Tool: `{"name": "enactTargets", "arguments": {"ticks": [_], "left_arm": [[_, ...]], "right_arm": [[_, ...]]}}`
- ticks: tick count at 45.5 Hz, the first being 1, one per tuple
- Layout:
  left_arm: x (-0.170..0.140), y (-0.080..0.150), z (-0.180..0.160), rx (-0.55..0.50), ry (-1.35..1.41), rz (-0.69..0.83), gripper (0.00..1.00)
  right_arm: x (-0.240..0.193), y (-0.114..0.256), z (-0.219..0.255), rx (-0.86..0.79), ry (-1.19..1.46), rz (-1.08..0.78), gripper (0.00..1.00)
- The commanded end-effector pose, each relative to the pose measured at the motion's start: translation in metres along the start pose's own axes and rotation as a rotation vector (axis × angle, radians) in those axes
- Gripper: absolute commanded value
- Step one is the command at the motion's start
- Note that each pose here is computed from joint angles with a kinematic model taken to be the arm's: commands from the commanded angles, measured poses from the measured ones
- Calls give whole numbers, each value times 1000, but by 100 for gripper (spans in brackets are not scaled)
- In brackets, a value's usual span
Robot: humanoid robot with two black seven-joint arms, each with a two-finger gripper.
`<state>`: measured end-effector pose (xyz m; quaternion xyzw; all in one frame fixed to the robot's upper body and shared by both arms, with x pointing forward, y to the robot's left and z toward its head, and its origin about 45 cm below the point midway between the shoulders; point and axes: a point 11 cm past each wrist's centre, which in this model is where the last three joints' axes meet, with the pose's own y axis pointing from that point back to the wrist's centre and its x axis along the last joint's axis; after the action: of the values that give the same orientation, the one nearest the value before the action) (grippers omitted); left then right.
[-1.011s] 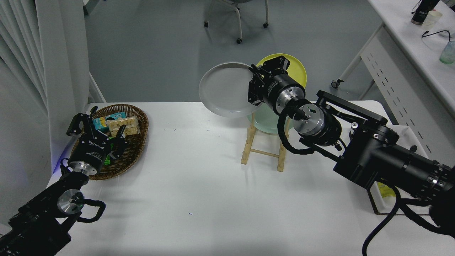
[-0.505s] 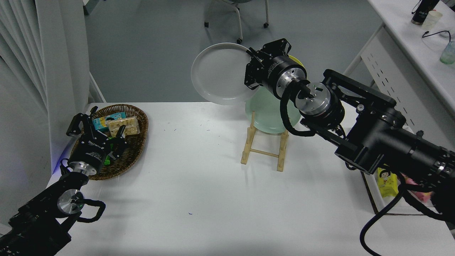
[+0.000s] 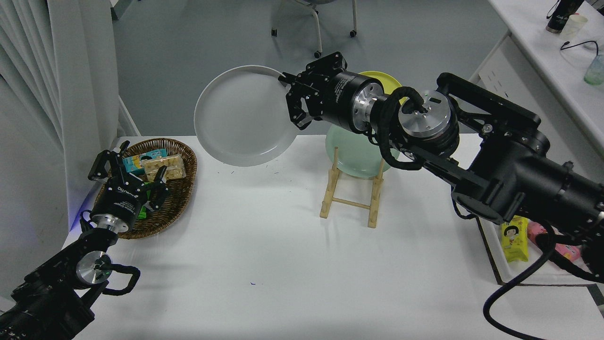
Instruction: Place the plate on the table
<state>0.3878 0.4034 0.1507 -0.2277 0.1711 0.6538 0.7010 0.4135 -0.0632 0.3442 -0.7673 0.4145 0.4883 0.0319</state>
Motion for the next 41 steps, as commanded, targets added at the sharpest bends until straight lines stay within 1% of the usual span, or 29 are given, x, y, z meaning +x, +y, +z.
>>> {"name": "enactTargets", "arguments": {"ticks": [1,14,20,28,41], "left_arm": [[0,0,0,0,-1,1,98],[0,0,0,0,0,-1,98],[0,0,0,0,0,-1,98],[0,0,0,0,0,-1,98],[0,0,0,0,0,-1,98]], "right_arm": [[27,7,21,-119,183,22,0],[52,19,31,-214,318,63,0],[58,22,52,-257,290,80,0],[78,22,85,-347,258,172,0],[86,11,87,-355,133,249,0]]}}
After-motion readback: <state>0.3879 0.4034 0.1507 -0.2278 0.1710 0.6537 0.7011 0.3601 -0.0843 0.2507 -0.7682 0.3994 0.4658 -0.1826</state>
